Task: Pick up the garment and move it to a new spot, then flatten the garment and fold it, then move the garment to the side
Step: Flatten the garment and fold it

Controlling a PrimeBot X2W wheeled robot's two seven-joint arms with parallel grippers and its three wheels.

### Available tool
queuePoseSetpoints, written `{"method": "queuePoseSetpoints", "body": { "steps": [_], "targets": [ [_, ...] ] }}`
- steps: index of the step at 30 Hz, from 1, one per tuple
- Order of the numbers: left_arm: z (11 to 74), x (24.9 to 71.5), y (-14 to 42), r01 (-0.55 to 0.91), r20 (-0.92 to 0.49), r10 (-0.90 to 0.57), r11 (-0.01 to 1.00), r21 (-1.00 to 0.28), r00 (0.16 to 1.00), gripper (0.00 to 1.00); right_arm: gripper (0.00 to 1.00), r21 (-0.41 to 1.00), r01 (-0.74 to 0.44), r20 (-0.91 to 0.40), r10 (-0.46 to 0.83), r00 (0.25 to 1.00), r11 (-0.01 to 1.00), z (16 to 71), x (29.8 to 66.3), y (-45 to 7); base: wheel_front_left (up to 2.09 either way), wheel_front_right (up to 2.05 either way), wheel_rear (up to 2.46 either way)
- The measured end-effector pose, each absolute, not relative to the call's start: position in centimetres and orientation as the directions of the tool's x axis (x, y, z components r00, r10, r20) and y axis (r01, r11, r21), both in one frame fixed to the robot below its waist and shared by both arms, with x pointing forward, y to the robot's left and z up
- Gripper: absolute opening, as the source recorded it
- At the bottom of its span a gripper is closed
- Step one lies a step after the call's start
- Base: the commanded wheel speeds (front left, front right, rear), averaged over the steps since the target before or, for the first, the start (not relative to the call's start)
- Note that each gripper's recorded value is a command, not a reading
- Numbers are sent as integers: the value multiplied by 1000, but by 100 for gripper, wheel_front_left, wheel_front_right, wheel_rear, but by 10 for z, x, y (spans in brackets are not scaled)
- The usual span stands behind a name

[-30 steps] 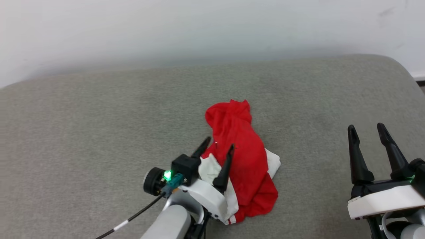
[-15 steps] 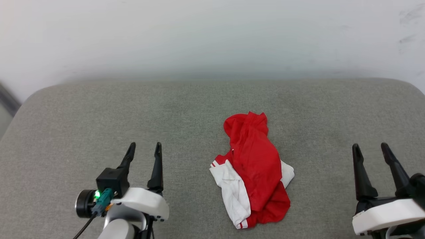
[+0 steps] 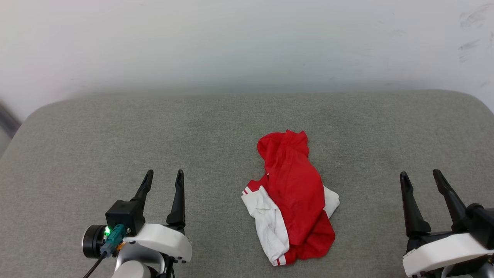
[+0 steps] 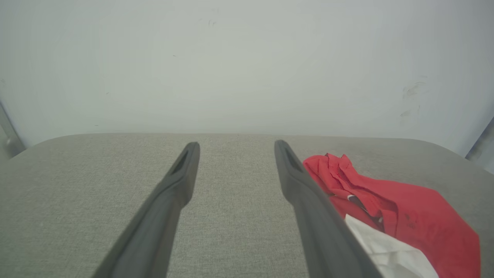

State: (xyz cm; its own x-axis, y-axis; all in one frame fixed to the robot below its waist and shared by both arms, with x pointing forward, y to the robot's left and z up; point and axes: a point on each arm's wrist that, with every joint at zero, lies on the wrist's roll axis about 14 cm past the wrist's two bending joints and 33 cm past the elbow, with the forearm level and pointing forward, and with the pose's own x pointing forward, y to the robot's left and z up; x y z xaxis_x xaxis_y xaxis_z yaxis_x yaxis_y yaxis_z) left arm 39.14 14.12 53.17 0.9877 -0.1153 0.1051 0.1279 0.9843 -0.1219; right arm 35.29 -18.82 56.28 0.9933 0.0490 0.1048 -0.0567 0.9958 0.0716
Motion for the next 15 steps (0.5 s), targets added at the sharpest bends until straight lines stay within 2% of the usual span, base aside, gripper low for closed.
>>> {"method": "queuePoseSetpoints", "body": {
  "steps": [7, 11, 15],
  "targets": [
    [528, 397, 123, 178, 57, -173, 979, -97, 983, 100, 100, 42, -48, 97, 44, 994, 998, 564, 358, -190, 0, 0, 0],
    [520, 398, 71, 331, -31, -336, 937, -115, 941, 100, 100, 21, -52, 90, 50, 995, 998, 565, 365, -188, 0, 0, 0],
    [496, 389, 23, 481, -175, -499, 866, -135, 849, 100, 100, 13, -54, 82, 52, 995, 998, 564, 373, -188, 0, 0, 0]
  ]
}}
